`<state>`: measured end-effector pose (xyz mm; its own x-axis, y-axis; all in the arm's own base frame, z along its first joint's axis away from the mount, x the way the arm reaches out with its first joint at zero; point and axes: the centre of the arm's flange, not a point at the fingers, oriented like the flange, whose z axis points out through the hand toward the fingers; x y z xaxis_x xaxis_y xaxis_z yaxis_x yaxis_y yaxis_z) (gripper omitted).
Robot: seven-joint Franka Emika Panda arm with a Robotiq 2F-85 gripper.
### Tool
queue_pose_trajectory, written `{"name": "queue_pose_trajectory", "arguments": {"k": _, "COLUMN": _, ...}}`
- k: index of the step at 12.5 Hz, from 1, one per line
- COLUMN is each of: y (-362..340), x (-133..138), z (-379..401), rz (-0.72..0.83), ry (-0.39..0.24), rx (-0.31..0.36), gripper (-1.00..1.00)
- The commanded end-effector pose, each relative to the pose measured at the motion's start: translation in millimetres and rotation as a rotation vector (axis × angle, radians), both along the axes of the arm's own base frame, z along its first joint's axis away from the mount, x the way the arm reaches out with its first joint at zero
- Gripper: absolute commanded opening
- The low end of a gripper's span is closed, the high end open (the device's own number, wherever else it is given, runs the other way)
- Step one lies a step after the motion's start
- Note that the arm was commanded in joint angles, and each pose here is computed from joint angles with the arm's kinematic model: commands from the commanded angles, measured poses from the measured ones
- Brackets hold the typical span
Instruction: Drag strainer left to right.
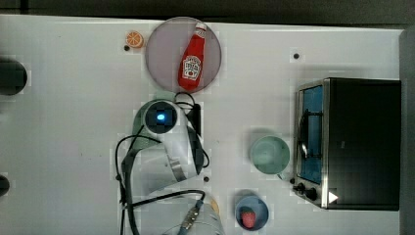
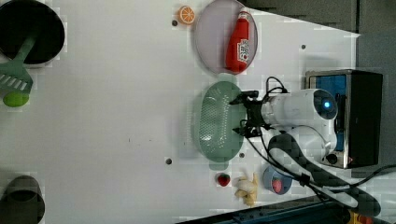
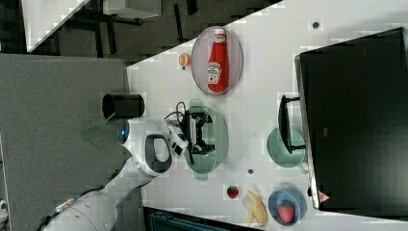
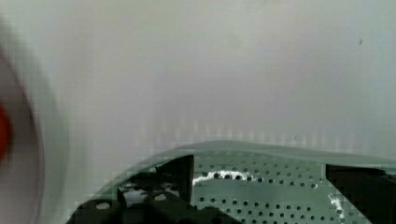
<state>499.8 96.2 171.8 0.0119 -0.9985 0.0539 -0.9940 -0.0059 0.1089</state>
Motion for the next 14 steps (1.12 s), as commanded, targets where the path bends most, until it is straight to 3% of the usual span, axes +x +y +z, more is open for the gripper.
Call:
{"name": "queue_pose_trajectory", "arguments": {"k": 1, "y": -40, "x": -1, "z": -4, "rz": 0.054, "ry": 0.009, "rx": 0.003, "gripper": 1.00}}
{"name": "queue_pose_trajectory", "arguments": {"k": 14, "y": -160, "x": 0, "z": -5, "rz": 0.061, "ry": 0.002, "rx": -0.048, "gripper": 1.00}}
